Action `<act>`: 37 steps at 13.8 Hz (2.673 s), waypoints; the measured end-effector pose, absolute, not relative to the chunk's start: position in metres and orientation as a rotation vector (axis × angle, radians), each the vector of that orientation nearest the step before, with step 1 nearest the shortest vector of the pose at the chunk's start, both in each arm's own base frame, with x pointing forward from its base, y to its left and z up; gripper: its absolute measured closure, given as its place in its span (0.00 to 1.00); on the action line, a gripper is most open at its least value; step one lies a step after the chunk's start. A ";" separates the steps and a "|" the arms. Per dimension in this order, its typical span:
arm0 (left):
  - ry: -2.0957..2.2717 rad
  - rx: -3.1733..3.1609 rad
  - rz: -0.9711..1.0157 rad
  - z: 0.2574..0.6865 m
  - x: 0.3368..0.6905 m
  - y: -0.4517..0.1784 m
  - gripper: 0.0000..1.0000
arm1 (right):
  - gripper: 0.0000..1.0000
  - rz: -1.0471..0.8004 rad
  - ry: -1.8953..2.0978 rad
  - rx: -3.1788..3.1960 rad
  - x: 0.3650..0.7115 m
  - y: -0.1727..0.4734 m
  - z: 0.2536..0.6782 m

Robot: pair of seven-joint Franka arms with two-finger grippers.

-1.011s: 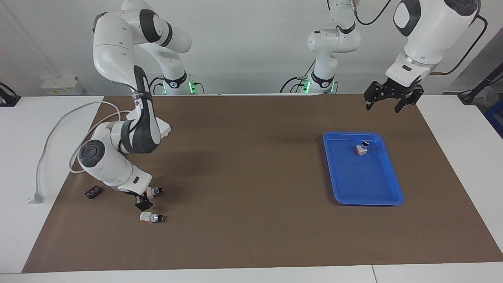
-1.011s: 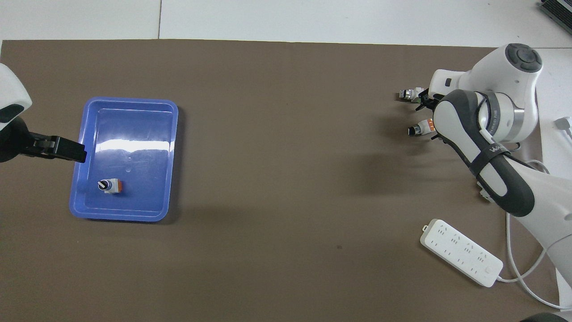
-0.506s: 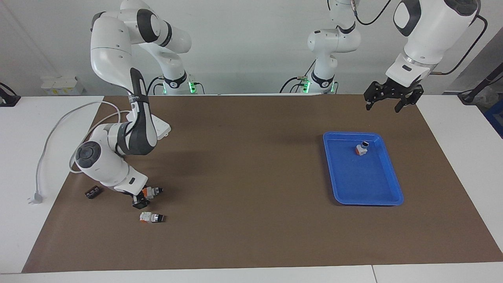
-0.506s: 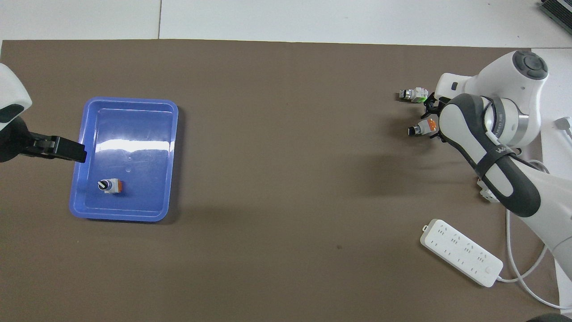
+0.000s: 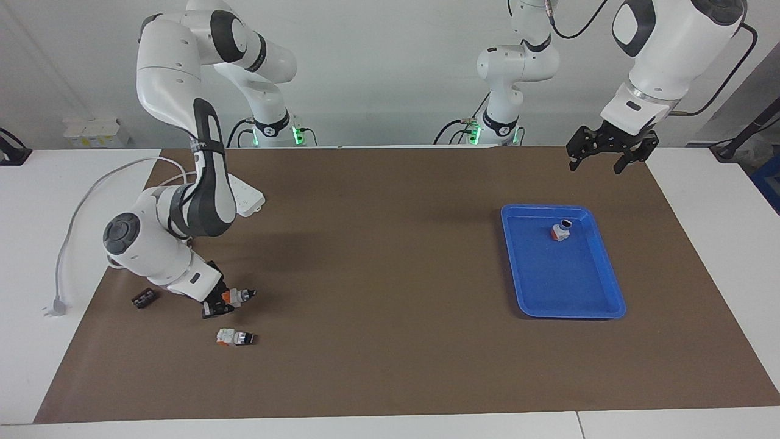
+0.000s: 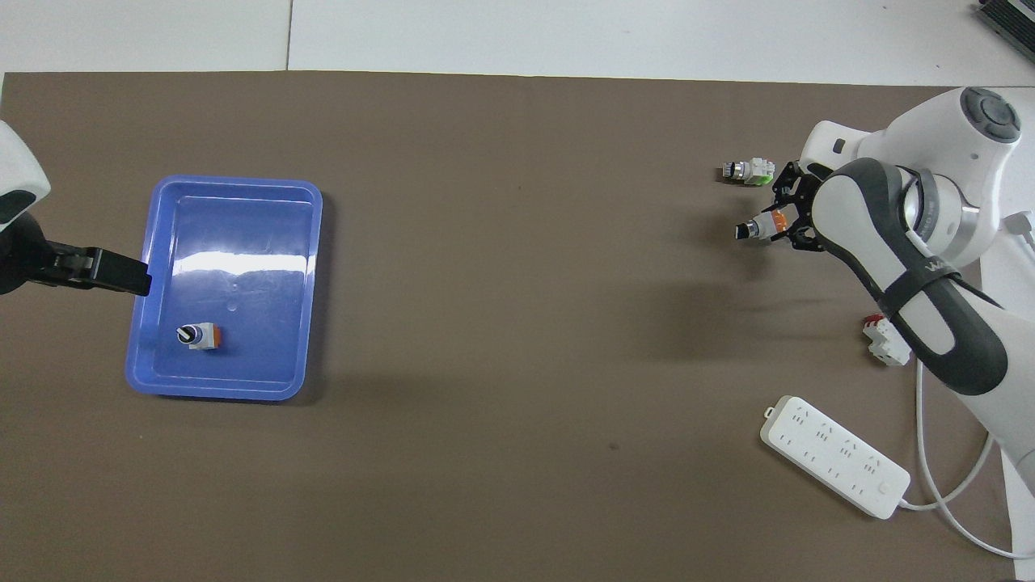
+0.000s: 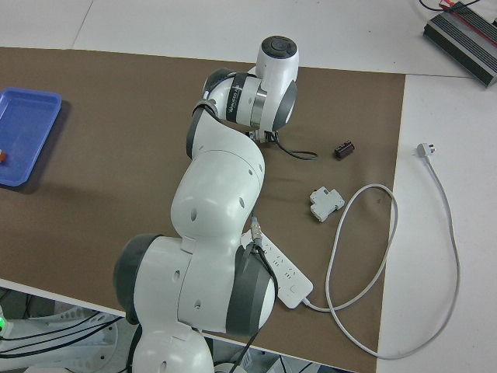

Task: Turn and place switch with both arms
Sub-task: 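Lower the right gripper onto the orange-topped switch and close it, then lift the switch with the right gripper while the left gripper reaches toward it, then close the left gripper on the switch end held by the right gripper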

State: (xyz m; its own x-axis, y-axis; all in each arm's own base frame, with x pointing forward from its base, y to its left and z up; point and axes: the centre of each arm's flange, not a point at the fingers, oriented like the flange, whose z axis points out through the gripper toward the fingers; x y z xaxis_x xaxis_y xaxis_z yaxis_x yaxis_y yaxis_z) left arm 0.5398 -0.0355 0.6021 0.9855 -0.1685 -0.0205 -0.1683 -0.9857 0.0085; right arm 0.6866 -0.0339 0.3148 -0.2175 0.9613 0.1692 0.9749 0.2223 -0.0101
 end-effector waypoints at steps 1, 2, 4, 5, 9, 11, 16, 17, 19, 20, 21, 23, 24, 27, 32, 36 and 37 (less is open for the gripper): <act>-0.269 3.124 -0.014 0.603 0.541 -0.037 0.00 | 0.59 -0.156 -2.330 -1.883 0.681 -0.026 0.329; -0.277 3.123 0.006 0.603 0.542 -0.040 0.00 | 0.59 -0.179 -2.319 -1.885 0.675 -0.016 0.344; -0.293 3.117 0.039 0.595 0.543 -0.047 0.00 | 0.59 -0.223 -2.248 -1.889 0.658 0.008 0.371; -0.293 3.093 0.046 0.588 0.542 -0.052 0.00 | 0.59 -0.237 -2.217 -1.874 0.648 0.019 0.381; -0.286 2.933 0.084 0.555 0.520 -0.090 0.02 | 0.59 -0.254 -2.162 -1.761 0.619 0.070 0.409; -0.309 2.851 0.081 0.552 0.508 -0.119 0.07 | 0.59 -0.288 -2.090 -1.706 0.609 0.089 0.416; -0.389 2.640 0.128 0.544 0.486 -0.195 0.26 | 0.59 -0.424 -1.852 -1.718 0.593 0.120 0.440; -0.410 2.606 0.151 0.540 0.481 -0.212 0.38 | 0.59 -0.438 -1.810 -1.733 0.589 0.125 0.447; -0.441 2.544 0.191 0.538 0.467 -0.250 0.46 | 0.59 -0.465 -1.764 -1.742 0.583 0.131 0.458; -0.457 2.515 0.206 0.539 0.460 -0.268 0.55 | 0.59 -0.468 -1.745 -1.744 0.579 0.134 0.461; -0.463 2.485 0.222 0.541 0.453 -0.283 0.55 | 0.59 -0.468 -1.727 -1.744 0.575 0.139 0.463; -0.459 2.435 0.249 0.546 0.444 -0.302 0.58 | 0.59 -0.449 -1.710 -1.750 0.566 0.149 0.465; -0.457 2.418 0.262 0.548 0.441 -0.309 0.59 | 0.59 -0.440 -1.713 -1.745 0.562 0.155 0.465; -0.414 2.378 0.284 0.545 0.439 -0.322 0.60 | 0.59 -0.423 -1.722 -1.738 0.551 0.168 0.470; -0.387 2.377 0.302 0.521 0.449 -0.346 0.63 | 0.59 -0.414 -1.726 -1.743 0.540 0.171 0.474; -0.386 2.351 0.320 0.526 0.460 -0.361 0.65 | 0.59 -0.410 -1.724 -1.744 0.538 0.171 0.473; -0.392 2.347 0.322 0.526 0.461 -0.366 0.65 | 0.59 -0.410 -1.724 -1.744 0.538 0.171 0.473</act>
State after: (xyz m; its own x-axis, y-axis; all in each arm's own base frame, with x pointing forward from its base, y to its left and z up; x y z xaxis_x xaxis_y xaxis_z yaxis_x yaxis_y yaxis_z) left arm 0.4608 -0.3663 0.5263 0.9223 -0.1871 0.3383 -0.3681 -0.6922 0.6208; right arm 0.5378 0.1708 0.4725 0.0891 0.7715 0.6300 0.9725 0.0694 -0.2225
